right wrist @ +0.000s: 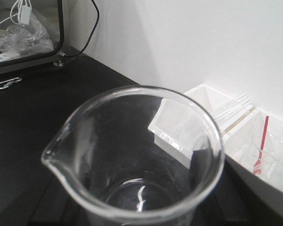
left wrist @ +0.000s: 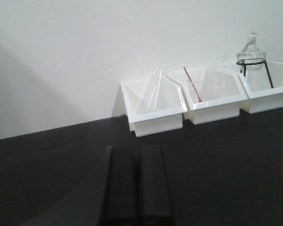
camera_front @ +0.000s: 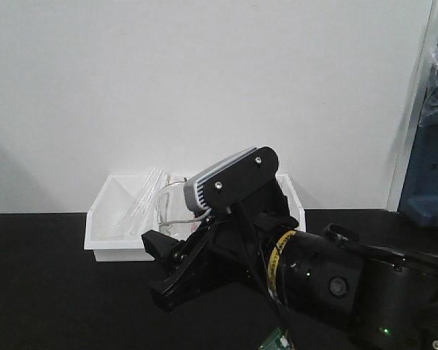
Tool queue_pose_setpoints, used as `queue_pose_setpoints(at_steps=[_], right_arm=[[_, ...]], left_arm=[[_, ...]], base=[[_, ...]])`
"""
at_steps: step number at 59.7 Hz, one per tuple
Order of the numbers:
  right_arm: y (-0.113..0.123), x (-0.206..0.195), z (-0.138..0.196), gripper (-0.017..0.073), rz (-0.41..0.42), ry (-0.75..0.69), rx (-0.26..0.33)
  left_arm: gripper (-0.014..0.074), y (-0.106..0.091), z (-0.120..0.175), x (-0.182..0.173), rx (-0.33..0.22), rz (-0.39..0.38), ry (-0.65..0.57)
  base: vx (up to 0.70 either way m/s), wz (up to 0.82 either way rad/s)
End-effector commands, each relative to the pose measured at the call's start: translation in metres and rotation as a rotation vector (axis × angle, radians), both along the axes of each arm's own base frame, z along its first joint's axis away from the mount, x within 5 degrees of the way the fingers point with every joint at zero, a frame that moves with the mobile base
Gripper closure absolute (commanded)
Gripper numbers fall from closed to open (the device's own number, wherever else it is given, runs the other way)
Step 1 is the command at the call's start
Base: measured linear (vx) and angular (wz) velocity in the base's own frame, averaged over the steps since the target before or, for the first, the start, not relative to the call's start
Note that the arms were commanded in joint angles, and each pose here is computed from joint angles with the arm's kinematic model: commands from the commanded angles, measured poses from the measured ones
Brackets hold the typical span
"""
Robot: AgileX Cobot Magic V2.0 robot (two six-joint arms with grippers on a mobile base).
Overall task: Pick beaker and place in left cabinet
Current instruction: 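Raise the held beaker clear of the bin with the right gripper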
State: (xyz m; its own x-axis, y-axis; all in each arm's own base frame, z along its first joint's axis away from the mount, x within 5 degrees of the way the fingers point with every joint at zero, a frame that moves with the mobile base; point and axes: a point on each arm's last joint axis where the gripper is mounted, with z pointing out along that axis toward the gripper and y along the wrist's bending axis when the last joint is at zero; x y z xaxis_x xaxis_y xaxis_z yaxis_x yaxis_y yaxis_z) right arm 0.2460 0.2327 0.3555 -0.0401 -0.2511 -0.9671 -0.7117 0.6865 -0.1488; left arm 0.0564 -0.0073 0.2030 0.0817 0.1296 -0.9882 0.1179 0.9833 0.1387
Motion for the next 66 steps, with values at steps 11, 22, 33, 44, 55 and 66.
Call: queue_pose_setpoints(at_steps=[11, 22, 33, 44, 55, 66], right_arm=[[-0.0038, -0.007, 0.0281, 0.0561, 0.028, -0.066, 0.078], [-0.0038, -0.0071, 0.0281, 0.0561, 0.029, -0.067, 0.078], [-0.0038, -0.0071, 0.0281, 0.0561, 0.029, -0.067, 0.078], [-0.0038, -0.0071, 0.0281, 0.0561, 0.029, -0.067, 0.078], [-0.0038, -0.0071, 0.0281, 0.0561, 0.029, -0.067, 0.078], [-0.0038, -0.0071, 0.0281, 0.0561, 0.029, -0.067, 0.078]], left_arm=[[0.0592, -0.0001, 0.0025, -0.0015, -0.015, -0.004, -0.076], [0.0592, -0.0001, 0.0025, -0.0015, -0.015, -0.004, -0.076], [0.0592, -0.0001, 0.0025, -0.0015, -0.015, -0.004, -0.076], [0.0592, -0.0001, 0.0025, -0.0015, -0.015, -0.004, -0.076], [0.0592, -0.0001, 0.0025, -0.0015, -0.015, -0.004, -0.076], [0.0592, -0.0001, 0.0025, -0.0015, -0.015, -0.004, -0.076]], base=[[0.0, 0.0], [0.0, 0.0], [0.0, 0.0], [0.0, 0.0], [0.0, 0.0], [0.0, 0.01]])
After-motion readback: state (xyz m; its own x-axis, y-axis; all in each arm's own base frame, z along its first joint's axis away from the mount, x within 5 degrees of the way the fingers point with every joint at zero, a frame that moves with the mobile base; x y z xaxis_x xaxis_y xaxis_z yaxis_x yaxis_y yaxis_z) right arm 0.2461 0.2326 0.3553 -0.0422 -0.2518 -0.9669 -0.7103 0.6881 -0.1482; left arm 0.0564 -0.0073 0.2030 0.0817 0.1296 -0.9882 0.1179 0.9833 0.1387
